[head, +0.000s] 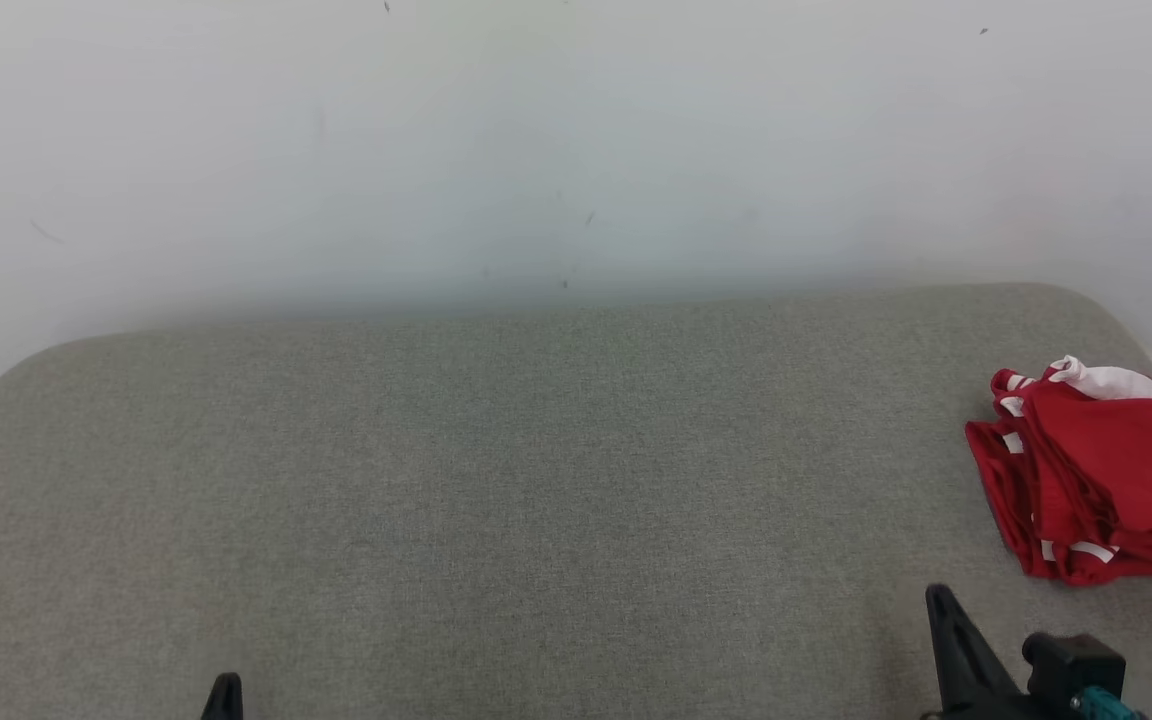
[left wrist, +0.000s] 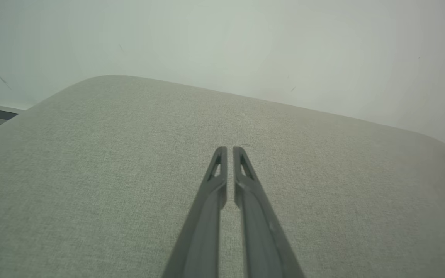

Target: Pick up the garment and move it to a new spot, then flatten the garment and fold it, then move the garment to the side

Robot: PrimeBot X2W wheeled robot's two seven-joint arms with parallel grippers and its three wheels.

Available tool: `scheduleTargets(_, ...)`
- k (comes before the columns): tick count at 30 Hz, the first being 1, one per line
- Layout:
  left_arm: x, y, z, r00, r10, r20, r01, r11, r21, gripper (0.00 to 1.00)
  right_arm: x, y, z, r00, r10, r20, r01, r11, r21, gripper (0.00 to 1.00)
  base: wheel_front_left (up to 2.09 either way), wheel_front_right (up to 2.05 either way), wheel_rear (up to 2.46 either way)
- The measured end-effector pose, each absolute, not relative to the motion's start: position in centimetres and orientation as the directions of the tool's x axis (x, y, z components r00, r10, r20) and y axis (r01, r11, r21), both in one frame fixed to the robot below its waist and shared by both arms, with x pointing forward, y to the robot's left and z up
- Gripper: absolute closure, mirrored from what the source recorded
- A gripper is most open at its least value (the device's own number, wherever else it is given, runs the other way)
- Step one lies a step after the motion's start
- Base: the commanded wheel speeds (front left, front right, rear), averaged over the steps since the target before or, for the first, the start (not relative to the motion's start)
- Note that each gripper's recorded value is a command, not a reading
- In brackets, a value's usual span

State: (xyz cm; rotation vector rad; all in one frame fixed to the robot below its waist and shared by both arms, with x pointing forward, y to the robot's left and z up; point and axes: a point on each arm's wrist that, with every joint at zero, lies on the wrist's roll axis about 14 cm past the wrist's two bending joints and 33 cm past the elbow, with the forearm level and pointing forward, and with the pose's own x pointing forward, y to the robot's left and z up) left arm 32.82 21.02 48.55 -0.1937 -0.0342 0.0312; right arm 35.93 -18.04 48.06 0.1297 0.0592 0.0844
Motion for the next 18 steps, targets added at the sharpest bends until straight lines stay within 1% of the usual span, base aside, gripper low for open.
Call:
scheduleTargets(4,32.5,21.0,47.3,0.999,0.042,-0.015,-0.044,0.972,-0.232,1.0,35.2,-18.3,46.5,0.991,0.075,-0.107,-0.056,0.983,0.174,1.0,0.0,0.0,0.0)
scheduleTargets(18,33.2,21.5,47.2,0.996,0.079,-0.047,-0.092,0.886,-0.454,1.0,35.7,-18.9,47.0,0.994,0.032,-0.101,0.013,0.91,0.414,1.0,0.0,0.0,0.0)
